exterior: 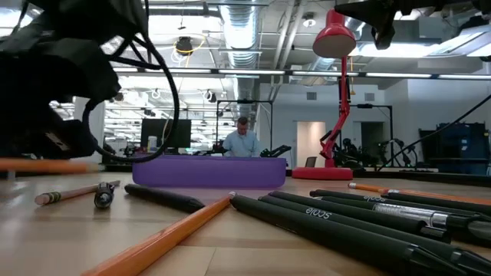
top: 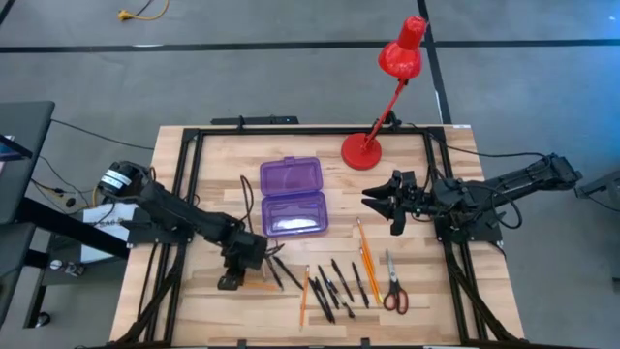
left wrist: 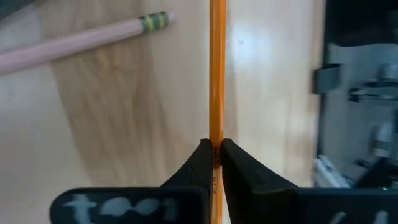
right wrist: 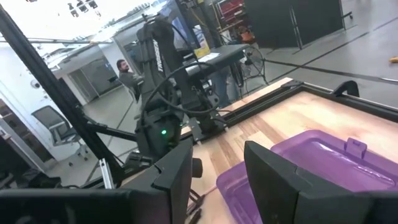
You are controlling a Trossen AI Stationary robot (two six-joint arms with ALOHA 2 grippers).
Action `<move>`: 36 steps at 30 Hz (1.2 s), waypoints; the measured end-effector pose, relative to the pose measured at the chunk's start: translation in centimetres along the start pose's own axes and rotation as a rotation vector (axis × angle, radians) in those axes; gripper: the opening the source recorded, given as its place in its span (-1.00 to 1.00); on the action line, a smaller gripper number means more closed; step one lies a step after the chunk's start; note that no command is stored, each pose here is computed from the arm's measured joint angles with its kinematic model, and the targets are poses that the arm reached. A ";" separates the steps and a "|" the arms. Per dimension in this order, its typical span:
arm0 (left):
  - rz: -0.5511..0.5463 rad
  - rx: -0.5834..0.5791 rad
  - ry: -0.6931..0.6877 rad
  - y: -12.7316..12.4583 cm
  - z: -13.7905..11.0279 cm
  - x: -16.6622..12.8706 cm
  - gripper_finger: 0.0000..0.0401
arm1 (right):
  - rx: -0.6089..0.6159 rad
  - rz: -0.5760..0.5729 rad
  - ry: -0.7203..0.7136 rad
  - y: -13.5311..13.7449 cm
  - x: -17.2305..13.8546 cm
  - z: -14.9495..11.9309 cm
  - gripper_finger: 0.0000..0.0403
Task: Pick & place school supplies into a supply box
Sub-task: Put the orange pencil into the purple supply box
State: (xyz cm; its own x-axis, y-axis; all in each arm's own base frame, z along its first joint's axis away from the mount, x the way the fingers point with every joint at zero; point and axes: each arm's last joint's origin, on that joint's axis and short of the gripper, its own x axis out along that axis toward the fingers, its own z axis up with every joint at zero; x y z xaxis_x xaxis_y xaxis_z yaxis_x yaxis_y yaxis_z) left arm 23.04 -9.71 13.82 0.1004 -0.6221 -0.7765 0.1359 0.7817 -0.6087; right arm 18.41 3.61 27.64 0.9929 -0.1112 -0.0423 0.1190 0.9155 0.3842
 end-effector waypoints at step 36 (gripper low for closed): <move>0.364 -0.134 -0.749 8.0 2.4 -13.7 -1.00 | 0.004 -0.045 -0.028 -0.7 0.2 0.4 -0.30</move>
State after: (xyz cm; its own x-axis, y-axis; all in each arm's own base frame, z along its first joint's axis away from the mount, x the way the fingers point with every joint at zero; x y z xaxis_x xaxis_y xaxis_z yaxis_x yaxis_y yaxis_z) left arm 25.12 5.02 19.98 0.7486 -0.1582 -0.6438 -0.1449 0.9086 -0.3918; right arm 18.55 2.77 27.72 0.9860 -0.1632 -0.0343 0.1637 0.9076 0.3866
